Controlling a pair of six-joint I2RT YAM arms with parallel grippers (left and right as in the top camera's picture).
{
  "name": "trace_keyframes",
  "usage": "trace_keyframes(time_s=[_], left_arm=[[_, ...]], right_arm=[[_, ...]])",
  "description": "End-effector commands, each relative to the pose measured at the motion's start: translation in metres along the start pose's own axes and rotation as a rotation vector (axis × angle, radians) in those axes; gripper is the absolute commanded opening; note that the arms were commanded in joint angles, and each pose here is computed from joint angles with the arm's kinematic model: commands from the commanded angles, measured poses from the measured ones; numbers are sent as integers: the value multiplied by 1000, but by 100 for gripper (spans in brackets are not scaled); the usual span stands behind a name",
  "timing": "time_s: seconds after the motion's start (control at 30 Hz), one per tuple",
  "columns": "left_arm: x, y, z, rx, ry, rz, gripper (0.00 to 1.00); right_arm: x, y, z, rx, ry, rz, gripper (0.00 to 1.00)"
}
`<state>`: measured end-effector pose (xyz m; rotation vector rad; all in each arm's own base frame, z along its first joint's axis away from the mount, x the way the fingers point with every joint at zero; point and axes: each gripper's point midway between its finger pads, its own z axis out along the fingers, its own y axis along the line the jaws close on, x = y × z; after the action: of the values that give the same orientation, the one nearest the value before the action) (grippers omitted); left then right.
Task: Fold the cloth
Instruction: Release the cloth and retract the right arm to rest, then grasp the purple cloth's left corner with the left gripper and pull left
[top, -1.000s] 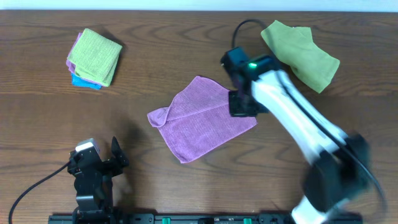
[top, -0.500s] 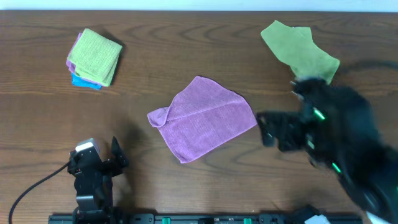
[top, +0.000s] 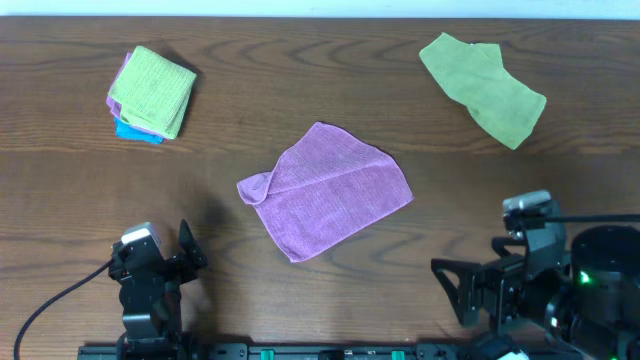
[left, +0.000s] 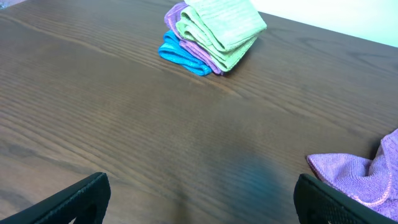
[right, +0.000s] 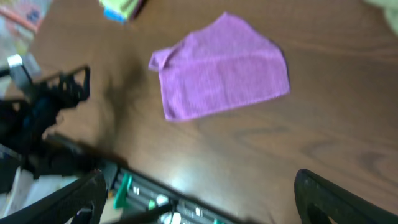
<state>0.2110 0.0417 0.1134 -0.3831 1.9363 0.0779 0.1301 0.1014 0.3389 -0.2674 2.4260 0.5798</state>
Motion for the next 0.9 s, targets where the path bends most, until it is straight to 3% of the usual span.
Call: trace_keyframes(time_s=[0.0,0.1,0.23,0.3,0.5,0.67,0.8,0.87], left_arm=[[6,2,3,-11,8,-1,95],[8,-16,2,92,30,-98,95],[25,-65,-12,374,175,-284,95],[27,-76,-17,440,202,-297,95],[25,-86,-22,489,244,-426,96],[25,-89,-24,506,257,-462,95],[24,-106,-35,621,291,-440,100],[31,-107,-34,614,333,-452,94]], right_arm=[[11,4,1,-27,48,-69,96],[15,2,0,-22,67,-77,94],[15,2,0,-22,66,-76,95],[15,2,0,-22,67,-76,97],[14,3,0,-24,61,-77,99],[9,4,1,-30,42,-81,99],[7,5,1,-32,34,-83,99],[3,6,1,-37,18,-86,99]])
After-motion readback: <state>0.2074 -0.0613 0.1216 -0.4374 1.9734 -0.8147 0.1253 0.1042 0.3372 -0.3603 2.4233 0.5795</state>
